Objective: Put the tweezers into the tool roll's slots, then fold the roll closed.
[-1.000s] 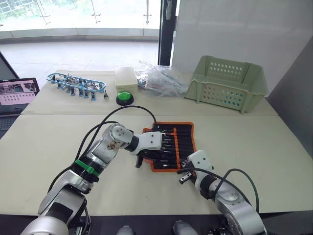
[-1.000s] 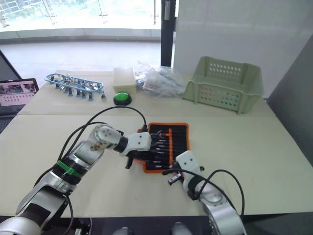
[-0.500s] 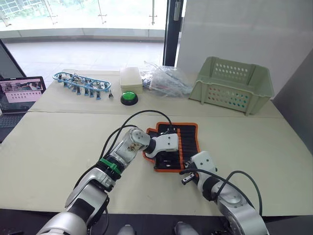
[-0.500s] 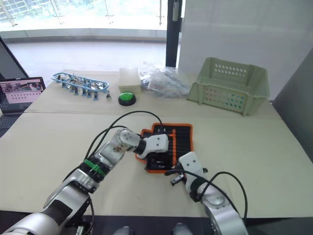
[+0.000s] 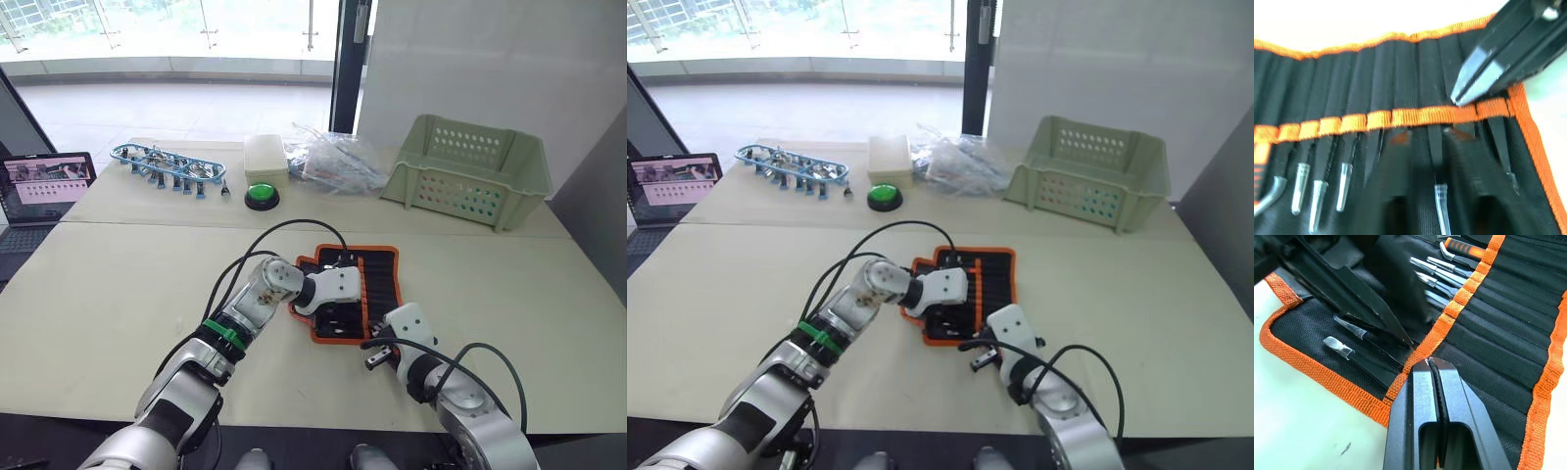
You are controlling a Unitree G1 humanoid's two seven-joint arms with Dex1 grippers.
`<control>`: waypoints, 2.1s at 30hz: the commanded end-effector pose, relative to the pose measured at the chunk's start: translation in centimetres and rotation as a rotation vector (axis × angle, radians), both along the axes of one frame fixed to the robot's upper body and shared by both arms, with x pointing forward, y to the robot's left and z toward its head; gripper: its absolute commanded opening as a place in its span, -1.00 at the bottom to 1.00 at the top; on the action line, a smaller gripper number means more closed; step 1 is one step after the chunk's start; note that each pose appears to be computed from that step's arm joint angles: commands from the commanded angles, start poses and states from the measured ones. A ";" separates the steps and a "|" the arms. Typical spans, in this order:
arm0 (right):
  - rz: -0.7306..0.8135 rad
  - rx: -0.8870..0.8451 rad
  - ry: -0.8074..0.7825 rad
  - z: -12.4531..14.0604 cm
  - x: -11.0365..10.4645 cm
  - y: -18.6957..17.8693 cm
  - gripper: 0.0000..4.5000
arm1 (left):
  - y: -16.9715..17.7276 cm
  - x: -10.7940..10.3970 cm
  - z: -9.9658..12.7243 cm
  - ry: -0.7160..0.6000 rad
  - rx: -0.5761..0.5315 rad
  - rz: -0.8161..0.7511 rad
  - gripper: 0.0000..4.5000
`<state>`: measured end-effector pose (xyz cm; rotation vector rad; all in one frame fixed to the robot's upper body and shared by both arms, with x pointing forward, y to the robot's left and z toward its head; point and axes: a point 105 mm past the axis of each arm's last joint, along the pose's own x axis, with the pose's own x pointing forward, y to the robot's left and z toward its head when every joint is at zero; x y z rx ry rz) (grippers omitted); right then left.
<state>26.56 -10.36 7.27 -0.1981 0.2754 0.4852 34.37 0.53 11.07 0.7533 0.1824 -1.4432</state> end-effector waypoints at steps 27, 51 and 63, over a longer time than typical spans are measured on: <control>0.122 0.156 -0.155 4.1 -1.8 0.6 -0.32 | 23.3 -10.4 4.8 0.004 -0.509 0.659 1.00; 0.412 -0.184 -0.318 3.1 2.3 12.8 0.97 | 22.6 -12.6 4.2 0.077 -0.474 0.631 1.00; 0.371 -0.228 -0.397 4.0 3.1 13.0 0.13 | 22.5 -12.4 4.2 0.072 -0.467 0.623 1.00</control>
